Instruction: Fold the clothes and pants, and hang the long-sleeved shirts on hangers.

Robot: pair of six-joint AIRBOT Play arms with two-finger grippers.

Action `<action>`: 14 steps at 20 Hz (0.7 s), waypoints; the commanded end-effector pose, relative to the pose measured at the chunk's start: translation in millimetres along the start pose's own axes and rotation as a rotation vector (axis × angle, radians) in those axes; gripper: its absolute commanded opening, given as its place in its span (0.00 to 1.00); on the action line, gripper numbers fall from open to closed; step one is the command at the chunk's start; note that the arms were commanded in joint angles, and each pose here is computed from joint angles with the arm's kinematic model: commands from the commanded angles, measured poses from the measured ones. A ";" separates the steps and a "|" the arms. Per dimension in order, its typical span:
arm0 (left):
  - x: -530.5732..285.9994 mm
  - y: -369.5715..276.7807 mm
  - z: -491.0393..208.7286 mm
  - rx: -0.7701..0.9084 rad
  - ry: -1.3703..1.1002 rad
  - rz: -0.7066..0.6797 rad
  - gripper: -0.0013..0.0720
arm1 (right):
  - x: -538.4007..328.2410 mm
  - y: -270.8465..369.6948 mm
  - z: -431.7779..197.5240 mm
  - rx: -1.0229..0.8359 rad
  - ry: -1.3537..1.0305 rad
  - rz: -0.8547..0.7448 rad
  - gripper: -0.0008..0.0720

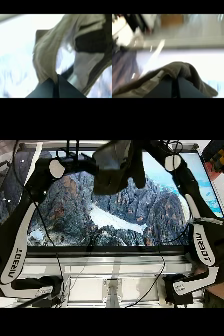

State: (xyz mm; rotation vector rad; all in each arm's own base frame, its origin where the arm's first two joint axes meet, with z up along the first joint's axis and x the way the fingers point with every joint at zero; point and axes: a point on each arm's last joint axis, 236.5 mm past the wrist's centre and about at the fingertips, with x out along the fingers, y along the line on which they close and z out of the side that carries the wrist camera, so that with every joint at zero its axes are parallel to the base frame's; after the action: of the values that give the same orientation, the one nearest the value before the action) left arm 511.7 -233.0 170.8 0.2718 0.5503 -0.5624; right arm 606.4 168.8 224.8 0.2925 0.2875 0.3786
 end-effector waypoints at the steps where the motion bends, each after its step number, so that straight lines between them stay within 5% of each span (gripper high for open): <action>1: 1.5 -14.2 -84.4 0.064 0.310 -0.067 0.03 | -31.2 -52.5 -67.4 0.201 0.346 -0.107 0.05; 8: -4.6 -118.6 -129.2 0.179 0.457 -0.293 0.03 | -152.0 -73.6 -173.5 0.216 1.012 -0.261 0.05; 14: -22.6 -195.4 -139.5 0.300 0.504 -0.424 0.03 | -192.5 -69.8 -192.8 0.236 1.199 -0.295 0.05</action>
State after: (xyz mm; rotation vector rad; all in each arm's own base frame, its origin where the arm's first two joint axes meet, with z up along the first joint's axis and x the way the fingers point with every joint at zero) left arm 357.0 -310.8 54.9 0.5543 0.9913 -0.9270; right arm 428.5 81.0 71.7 0.2427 1.3942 0.2099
